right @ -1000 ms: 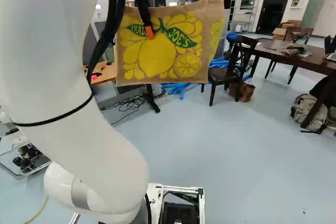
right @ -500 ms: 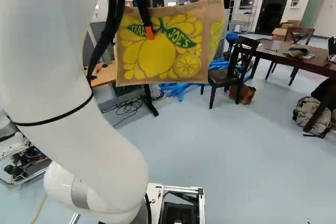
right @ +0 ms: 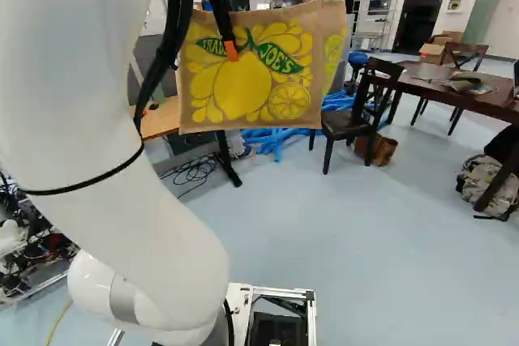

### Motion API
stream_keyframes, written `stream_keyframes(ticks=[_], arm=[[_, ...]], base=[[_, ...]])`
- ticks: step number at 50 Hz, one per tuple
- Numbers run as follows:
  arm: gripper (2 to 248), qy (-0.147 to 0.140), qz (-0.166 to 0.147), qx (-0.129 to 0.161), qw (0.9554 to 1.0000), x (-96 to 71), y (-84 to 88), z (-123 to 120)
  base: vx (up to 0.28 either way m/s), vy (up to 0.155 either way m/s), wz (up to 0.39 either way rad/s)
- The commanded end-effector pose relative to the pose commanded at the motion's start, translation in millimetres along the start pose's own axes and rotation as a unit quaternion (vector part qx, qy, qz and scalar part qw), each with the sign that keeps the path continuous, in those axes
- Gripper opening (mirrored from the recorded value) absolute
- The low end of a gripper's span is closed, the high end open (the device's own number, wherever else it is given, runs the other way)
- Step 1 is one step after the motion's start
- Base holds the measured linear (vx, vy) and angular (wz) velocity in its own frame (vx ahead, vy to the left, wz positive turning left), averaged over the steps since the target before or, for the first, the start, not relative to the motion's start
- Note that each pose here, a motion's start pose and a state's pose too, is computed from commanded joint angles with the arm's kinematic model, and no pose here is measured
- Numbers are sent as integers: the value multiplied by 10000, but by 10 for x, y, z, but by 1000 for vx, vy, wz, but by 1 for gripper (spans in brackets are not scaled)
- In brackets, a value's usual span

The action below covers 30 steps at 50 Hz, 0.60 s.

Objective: Pick up the bag on the ground and place it on the table

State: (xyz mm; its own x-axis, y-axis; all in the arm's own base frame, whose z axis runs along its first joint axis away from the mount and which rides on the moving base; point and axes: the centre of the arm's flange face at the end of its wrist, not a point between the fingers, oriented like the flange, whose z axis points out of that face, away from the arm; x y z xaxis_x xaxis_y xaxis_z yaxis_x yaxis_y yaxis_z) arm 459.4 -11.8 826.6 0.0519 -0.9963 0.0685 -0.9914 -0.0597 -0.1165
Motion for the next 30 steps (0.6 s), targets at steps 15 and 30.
stream_keyframes(ticks=[15, 30], arm=[[35, 0, 0, 0, 10000, 0, 0, 0], [35, 0, 0, 0, 10000, 0, 0, 0]], base=[[175, 2, -9], [189, 42, 186]])
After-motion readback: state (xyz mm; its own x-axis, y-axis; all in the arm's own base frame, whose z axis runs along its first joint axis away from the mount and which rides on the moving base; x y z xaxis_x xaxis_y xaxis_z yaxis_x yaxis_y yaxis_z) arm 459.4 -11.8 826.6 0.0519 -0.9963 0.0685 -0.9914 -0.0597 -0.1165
